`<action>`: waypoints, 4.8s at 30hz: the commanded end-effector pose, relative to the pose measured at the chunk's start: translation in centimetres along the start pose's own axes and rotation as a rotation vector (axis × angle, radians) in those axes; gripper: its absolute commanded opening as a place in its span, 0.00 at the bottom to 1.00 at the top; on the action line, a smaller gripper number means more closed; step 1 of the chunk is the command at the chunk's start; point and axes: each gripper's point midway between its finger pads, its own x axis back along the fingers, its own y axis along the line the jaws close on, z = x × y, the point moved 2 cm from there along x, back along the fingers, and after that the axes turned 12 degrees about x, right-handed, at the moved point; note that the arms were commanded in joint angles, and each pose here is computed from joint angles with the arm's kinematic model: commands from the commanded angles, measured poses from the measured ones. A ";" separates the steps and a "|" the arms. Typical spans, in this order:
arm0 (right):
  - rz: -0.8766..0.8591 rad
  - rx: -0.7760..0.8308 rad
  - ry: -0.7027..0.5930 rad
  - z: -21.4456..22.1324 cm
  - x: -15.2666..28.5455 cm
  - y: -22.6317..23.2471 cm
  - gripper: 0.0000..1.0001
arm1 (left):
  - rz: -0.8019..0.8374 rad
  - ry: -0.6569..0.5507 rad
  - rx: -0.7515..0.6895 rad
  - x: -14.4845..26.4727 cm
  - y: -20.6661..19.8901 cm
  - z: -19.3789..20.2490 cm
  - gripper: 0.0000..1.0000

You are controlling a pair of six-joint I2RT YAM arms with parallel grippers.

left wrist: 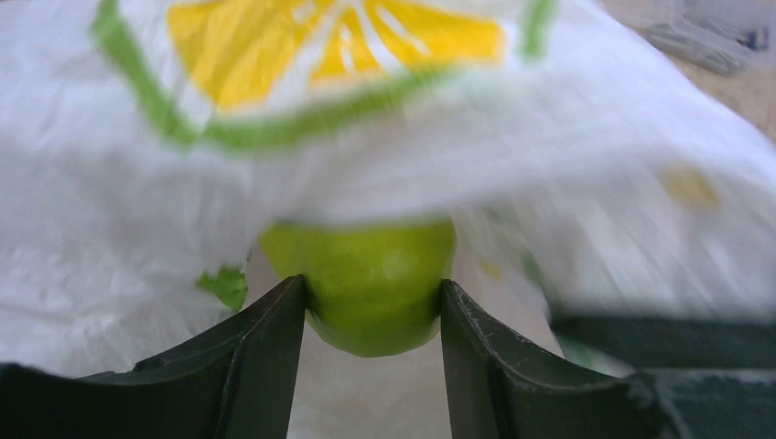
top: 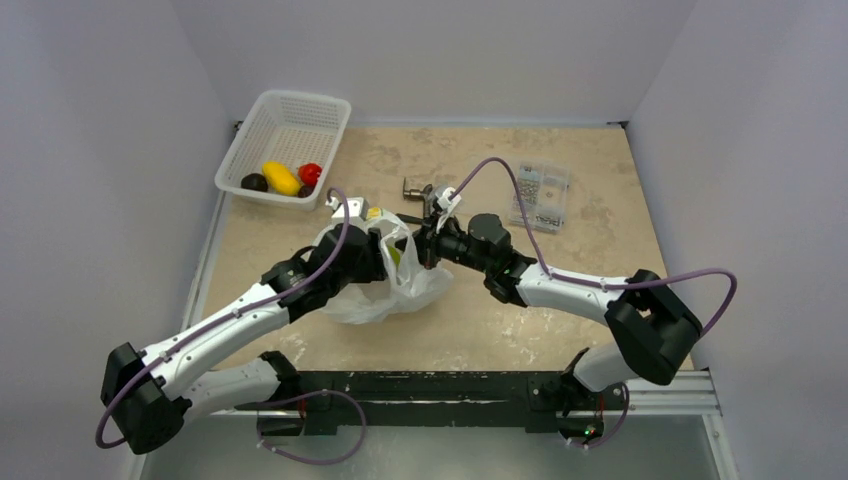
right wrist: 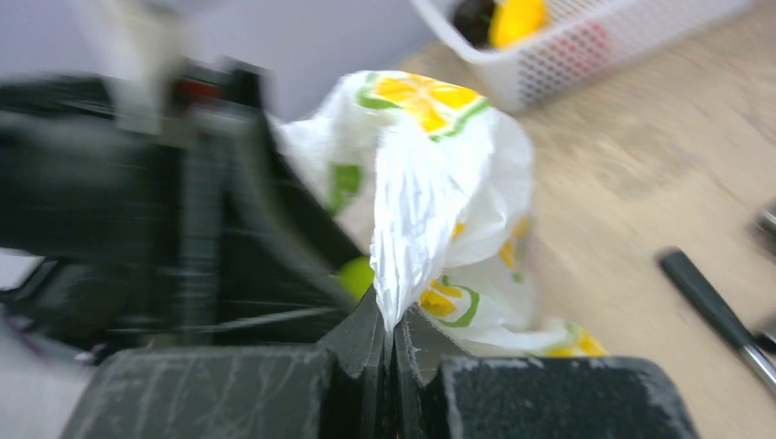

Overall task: Take the fake fruits out of the plastic bag
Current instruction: Take out the fake fruit from the plastic bag, then place the fake fruit in the bin, then take out the fake fruit from the plastic bag.

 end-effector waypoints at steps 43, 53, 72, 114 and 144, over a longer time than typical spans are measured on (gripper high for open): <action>0.250 0.038 0.051 1.4 1.8 -4.9 0.00 | 0.195 -0.402 0.580 1.3 2.6 -27.4 0.05; 0.247 0.043 0.051 1.4 1.8 -4.9 0.00 | -0.155 -0.416 0.585 -7.5 13.9 -29.4 0.36; 0.204 0.033 0.077 2.0 1.0 -4.5 0.00 | 0.117 -0.197 0.394 0.8 5.7 -19.4 0.81; 0.043 -0.006 0.040 1.0 0.7 -1.7 0.00 | -0.323 -0.323 0.070 -8.3 1.8 -2.2 0.40; 0.419 0.024 0.284 2.7 -0.1 -8.4 0.89 | -0.229 -0.124 0.129 -4.9 3.4 -0.1 0.64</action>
